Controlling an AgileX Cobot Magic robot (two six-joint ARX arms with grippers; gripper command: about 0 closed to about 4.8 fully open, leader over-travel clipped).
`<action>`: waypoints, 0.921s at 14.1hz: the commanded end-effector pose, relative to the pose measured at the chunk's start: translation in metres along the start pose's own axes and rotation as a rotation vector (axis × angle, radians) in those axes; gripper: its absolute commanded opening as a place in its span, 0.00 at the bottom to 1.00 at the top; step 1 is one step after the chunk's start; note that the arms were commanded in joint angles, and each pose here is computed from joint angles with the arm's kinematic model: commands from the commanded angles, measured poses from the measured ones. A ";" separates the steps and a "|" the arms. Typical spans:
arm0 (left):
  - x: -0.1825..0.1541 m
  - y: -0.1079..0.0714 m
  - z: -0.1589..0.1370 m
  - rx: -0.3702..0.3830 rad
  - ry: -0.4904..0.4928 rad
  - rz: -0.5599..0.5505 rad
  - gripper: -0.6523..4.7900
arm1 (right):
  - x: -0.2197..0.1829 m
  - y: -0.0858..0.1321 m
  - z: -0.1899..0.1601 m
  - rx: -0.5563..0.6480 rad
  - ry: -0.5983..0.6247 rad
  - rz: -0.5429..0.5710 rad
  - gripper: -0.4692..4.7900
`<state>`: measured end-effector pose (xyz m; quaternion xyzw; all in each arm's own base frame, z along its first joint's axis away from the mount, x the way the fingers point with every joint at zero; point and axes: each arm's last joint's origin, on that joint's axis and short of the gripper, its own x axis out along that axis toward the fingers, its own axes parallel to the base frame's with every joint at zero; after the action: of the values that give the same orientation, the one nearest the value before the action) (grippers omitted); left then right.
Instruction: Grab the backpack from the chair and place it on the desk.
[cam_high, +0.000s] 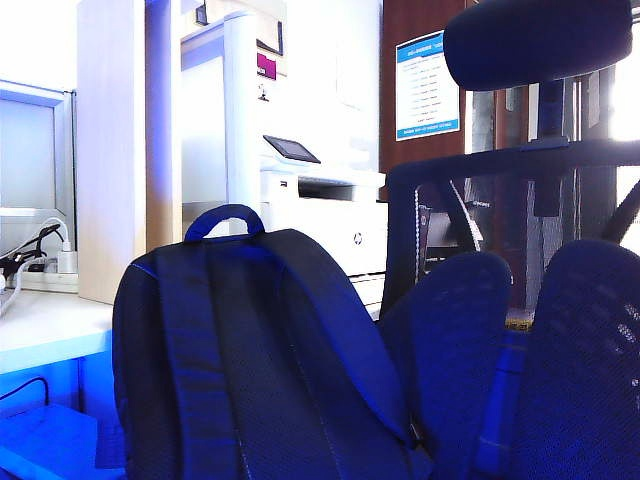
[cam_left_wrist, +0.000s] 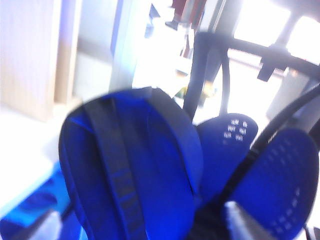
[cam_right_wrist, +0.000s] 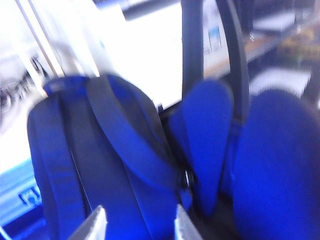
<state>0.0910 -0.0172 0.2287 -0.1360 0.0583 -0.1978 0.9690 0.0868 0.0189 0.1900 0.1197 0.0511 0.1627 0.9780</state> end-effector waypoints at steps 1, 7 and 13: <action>0.019 -0.002 0.025 0.000 -0.004 -0.046 0.97 | -0.005 0.005 0.017 0.020 -0.059 0.020 0.53; 0.111 0.018 0.059 -0.035 0.199 -0.103 0.98 | 0.000 0.014 0.050 0.170 -0.027 0.052 0.86; 0.177 0.046 0.042 -0.077 0.291 -0.099 0.98 | 0.046 0.017 0.085 0.186 0.089 0.149 0.86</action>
<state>0.2719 -0.0368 0.2471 -0.1464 0.2013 -0.2495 0.9358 0.1328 0.0306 0.2670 0.2072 0.1116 0.2236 0.9458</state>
